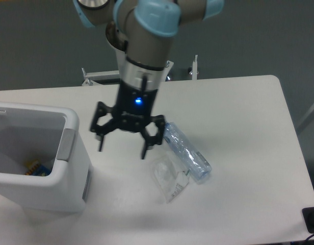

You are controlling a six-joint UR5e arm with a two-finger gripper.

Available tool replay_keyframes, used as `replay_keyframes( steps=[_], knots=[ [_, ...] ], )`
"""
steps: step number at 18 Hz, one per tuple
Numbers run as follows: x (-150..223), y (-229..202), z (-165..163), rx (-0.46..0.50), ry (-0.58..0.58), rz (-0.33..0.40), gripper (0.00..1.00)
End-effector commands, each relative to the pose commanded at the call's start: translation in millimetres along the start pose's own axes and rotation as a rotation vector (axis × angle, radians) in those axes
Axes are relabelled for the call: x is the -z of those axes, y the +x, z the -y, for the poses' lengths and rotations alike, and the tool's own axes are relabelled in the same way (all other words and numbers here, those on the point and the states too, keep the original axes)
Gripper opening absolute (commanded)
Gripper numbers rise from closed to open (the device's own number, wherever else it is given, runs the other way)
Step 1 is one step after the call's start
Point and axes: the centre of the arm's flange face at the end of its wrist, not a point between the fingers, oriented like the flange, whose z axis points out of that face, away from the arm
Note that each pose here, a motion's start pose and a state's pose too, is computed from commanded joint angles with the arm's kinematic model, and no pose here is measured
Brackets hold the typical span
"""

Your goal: Open the trash can

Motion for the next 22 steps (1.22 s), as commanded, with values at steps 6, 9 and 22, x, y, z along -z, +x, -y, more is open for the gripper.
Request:
replay_keyframes(
  steps=[6,9,22],
  knots=[
    [14.0,-117.4,-37.4,-0.080,-0.029,0.078,1.00],
    [20.6,-169.3,-56.2,-0.151,-0.049,0.100,1.00],
    [-4.5,-272.7,-80.7,-0.572,-0.501,0.127,1.00]
  ],
)
